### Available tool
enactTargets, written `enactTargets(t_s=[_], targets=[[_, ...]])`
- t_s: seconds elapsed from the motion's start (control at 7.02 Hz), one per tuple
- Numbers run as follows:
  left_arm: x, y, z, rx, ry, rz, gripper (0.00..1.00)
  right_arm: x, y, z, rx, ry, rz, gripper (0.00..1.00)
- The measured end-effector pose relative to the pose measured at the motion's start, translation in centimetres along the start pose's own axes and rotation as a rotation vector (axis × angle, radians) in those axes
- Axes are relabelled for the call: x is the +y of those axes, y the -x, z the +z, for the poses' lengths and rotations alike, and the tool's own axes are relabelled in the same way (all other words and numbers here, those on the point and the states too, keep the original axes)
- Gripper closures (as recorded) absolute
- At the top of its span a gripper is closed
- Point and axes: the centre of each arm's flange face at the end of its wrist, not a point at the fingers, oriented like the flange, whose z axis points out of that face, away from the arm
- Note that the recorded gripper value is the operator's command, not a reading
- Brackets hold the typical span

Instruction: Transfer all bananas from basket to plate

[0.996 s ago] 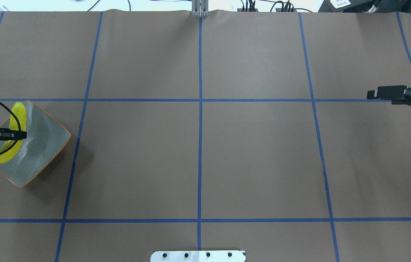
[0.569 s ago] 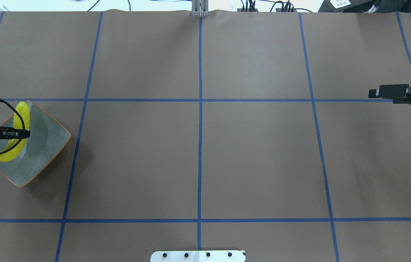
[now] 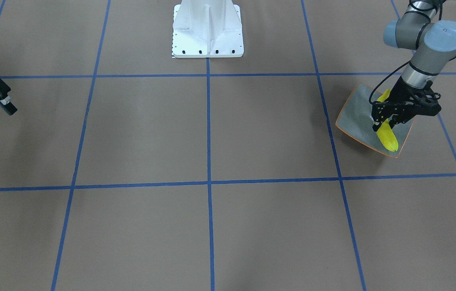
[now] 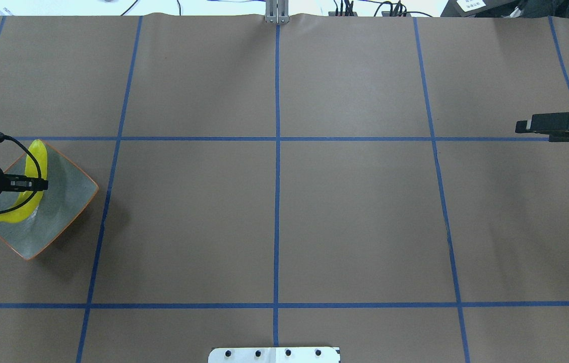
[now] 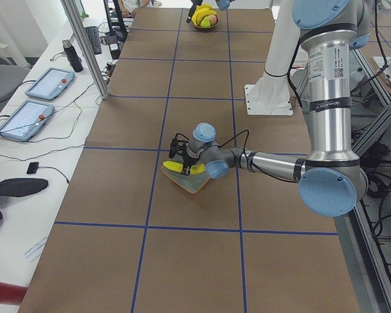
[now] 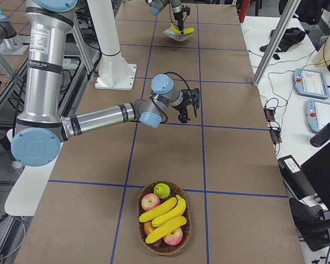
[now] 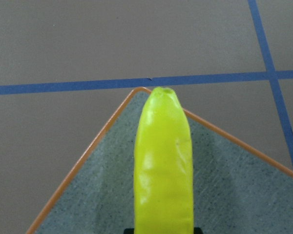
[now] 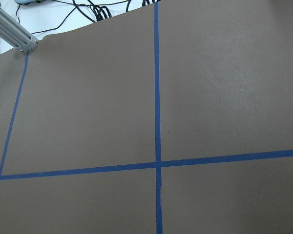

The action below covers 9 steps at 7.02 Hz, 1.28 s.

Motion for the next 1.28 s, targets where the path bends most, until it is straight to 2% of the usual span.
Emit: enactTargets(t_s=[0.14,0.57,0.85,1.14,1.28], targets=[[0.0,-0.3,0.2,0.004,0.002,0.002,0.01,0.0,-0.1,0.0,0.001,0.000,0.001,0.00],[0.0,-0.4,0.6,0.003,0.006,0.008,0.01,0.0,-0.2,0.1,0.003,0.001,0.002,0.00],[-0.4,-0.9,-0.5,0.028,0.001,0.016,0.01,-0.1,-0.8,-0.3,0.009,-0.001,0.005,0.00],[-2.1,0.4,-3.5,0.064,-0.009,0.048,0.01,-0.4,-4.4,-2.0,0.047,0.004,-0.064,0.00],[-2.6,2.9,-5.0,0.058,-0.013,0.086,0.01,-0.5,-7.1,-3.0,0.069,0.017,-0.107,0.00]])
